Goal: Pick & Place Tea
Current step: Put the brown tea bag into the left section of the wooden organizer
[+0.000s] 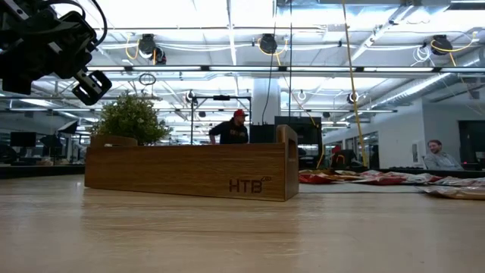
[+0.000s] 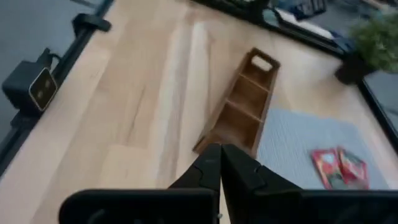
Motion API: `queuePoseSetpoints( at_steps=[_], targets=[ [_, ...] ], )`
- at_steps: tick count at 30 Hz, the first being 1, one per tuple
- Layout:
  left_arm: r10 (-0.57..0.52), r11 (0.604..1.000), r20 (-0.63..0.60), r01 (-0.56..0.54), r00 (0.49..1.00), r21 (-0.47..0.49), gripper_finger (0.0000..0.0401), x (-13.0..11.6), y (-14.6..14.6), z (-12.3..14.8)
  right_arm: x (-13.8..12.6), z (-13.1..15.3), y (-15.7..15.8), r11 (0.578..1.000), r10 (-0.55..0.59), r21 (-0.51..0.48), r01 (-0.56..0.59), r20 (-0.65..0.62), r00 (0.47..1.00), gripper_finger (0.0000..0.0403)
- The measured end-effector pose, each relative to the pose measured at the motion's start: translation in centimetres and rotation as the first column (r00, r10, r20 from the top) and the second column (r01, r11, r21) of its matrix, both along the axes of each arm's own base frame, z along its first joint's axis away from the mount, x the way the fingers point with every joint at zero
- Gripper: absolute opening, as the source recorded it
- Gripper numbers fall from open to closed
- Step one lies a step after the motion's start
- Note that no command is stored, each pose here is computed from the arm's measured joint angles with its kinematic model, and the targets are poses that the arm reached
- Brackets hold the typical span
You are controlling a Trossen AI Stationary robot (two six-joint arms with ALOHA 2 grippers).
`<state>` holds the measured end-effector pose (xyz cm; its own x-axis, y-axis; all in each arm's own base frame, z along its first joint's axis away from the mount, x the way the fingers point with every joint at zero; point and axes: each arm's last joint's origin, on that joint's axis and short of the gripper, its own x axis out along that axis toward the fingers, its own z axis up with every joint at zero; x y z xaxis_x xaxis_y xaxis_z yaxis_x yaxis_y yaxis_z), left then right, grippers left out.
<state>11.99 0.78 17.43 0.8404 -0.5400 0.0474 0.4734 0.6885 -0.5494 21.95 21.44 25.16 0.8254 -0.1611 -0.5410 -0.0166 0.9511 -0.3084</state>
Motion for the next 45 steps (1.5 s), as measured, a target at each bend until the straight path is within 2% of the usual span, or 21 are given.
queuePoseSetpoints(
  at_steps=[5, 10, 12, 14, 19, 24, 29, 31, 34, 37, 41, 45],
  targets=[
    [0.0, 1.0, 0.001, 0.0, 1.0, 0.0, 0.0049, 0.0, 0.0, 0.0, 0.6, -1.7, 0.6, 0.986, -0.14, 0.06, 0.155, -0.204, 0.969, 0.0],
    [0.0, 1.0, 0.0, 0.0, 1.0, 0.0, 0.0049, 0.0, 0.0, 0.0, 1.2, -5.4, 1.1, 0.976, -0.113, 0.147, 0.162, -0.291, 0.95, 0.0005],
    [0.0, 1.0, 0.0, 0.0, 1.0, 0.0, 0.0049, 0.0, 0.0, 0.0, 1.2, -6.4, 0.8, 0.985, -0.074, 0.123, 0.121, -0.331, 0.941, 0.001],
    [0.0, 1.0, 0.001, 0.0, 1.0, 0.0, 0.0049, 0.0, 0.0, 0.0, 1.4, -7.0, -0.1, 0.979, -0.085, 0.136, 0.153, -0.407, 0.909, 0.0019],
    [0.0, 1.0, 0.0, 0.0, 1.0, 0.0, 0.0049, 0.0, 0.0, 0.0, 1.5, -7.5, -2.1, 0.943, -0.1, 0.187, 0.274, -0.625, 0.774, 0.008],
    [0.0, 1.0, 0.001, 0.0, 1.0, 0.0, 0.0049, 0.0, 0.0, 0.0, 1.3, -7.6, -3.7, 0.941, -0.176, 0.094, 0.325, -0.684, 0.708, 0.0157],
    [0.0, 1.0, -0.001, 0.0, 1.0, 0.0, 0.0049, 0.0, 0.0, 0.0, 1.1, -9.0, -4.9, 0.933, -0.21, 0.065, 0.354, -0.7, 0.683, 0.0195],
    [0.0, 1.0, 0.0, 0.0, 1.0, 0.0, 0.0049, 0.0, 0.0, 0.0, 0.6, -10.1, -5.4, 0.932, -0.213, 0.058, 0.358, -0.711, 0.67, 0.0201],
    [0.0, 1.0, 0.0, 0.0, 1.0, 0.0, 0.0049, 0.0, 0.0, 0.0, 0.3, -11.5, -5.9, 0.921, -0.172, 0.125, 0.368, -0.719, 0.674, 0.0205],
    [0.0, 1.0, 0.0, 0.0, 1.0, 0.0, 0.0049, 0.0, 0.0, 0.0, -0.1, -12.4, -6.5, 0.9, -0.198, 0.129, 0.416, -0.73, 0.654, 0.0203],
    [0.0, 1.0, 0.0, 0.0, 1.0, 0.0, 0.0049, 0.0, 0.0, 0.0, -0.8, -13.3, -7.2, 0.866, -0.256, 0.106, 0.488, -0.744, 0.616, 0.0186],
    [0.0, 1.0, 0.001, 0.0, 1.0, 0.0, 0.0049, 0.0, 0.0, 0.0, -1.4, -13.9, -7.6, 0.839, -0.292, 0.093, 0.536, -0.754, 0.588, 0.015]
  ],
)
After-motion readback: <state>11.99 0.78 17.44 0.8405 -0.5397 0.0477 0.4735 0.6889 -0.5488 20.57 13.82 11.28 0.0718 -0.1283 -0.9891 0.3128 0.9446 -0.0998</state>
